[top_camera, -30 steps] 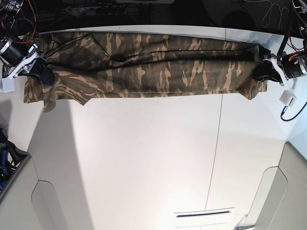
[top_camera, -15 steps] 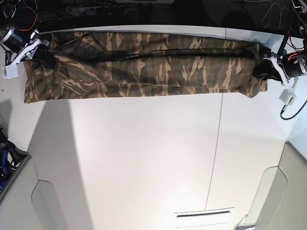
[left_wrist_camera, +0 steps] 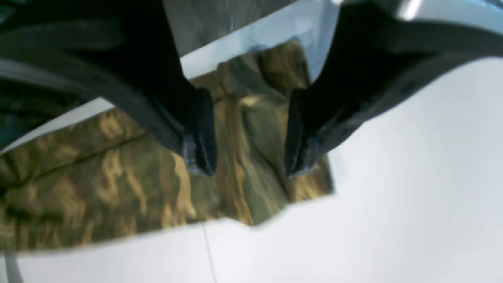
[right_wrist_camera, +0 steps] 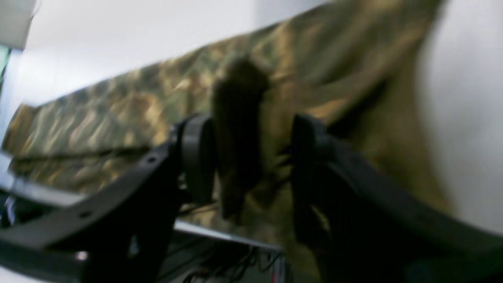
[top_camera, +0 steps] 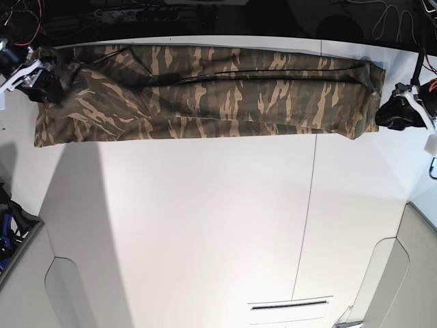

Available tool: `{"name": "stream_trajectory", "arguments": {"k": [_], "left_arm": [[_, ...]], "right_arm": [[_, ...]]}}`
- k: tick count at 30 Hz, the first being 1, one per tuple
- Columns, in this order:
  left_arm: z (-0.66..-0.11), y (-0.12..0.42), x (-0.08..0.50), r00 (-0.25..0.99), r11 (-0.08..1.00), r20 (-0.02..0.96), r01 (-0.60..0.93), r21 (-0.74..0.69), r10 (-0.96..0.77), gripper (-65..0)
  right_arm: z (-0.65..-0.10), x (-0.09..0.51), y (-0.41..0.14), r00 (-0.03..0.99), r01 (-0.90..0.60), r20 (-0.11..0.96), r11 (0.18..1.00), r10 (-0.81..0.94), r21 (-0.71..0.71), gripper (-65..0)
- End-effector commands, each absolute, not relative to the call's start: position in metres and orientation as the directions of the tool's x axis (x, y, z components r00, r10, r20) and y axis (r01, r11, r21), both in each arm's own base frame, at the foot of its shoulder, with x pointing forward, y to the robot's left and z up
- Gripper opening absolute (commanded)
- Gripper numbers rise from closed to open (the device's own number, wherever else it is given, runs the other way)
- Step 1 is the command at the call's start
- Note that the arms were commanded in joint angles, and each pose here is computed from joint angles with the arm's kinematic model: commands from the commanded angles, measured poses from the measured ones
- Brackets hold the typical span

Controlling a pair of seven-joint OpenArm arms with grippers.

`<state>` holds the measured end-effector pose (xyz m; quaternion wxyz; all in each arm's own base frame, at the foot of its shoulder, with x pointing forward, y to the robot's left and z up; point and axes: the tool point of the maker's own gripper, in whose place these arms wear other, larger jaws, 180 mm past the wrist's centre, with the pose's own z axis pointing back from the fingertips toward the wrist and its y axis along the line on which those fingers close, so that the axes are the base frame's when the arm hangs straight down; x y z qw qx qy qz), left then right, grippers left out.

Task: Fold the T-shirt properly
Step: 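Release and regrasp the folded strip ends with both grippers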

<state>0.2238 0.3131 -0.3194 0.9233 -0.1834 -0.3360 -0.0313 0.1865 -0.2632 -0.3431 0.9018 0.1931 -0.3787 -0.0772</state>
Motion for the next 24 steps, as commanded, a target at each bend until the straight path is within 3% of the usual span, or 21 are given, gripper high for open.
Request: {"name": "stream_trajectory", "arguments": {"k": [1,7,9,11,17,24], "left_arm": [[-0.303,0.319,0.23,0.741,0.934,0.67,0.2,-0.296,0.054,-33.4],[-0.3,0.327,0.227,0.743,0.94,0.666,0.181,-0.29,0.062,-33.3],[-0.301,0.325,0.226,0.744,0.938,0.665,0.179,-0.295,0.068,-30.2],[-0.303,0.325,0.225,0.744,0.938,0.665,0.176,-0.3,0.073,-25.0],[-0.309,0.324,0.221,0.749,0.938,0.658,0.163,-0.306,0.084,-22.6],[-0.321,0.325,0.216,0.758,0.949,0.646,0.133,-0.287,0.089,-22.6]], "right_arm": [[-0.324,0.197,-0.275,0.647,-0.015,0.708,0.923,-0.283,0.383,-34.6],[-0.293,0.209,-0.309,0.528,0.037,0.784,0.931,-0.326,0.362,-36.8],[-0.288,0.212,-0.307,0.512,0.024,0.79,0.925,-0.337,0.38,-48.1],[-0.287,0.213,-0.302,0.505,0.012,0.789,0.917,-0.35,0.4,-65.0],[-0.292,0.219,-0.283,0.532,-0.044,0.777,0.905,-0.337,0.423,-65.0],[-0.33,0.227,-0.238,0.661,-0.129,0.718,0.91,-0.218,0.394,-65.0]]}}
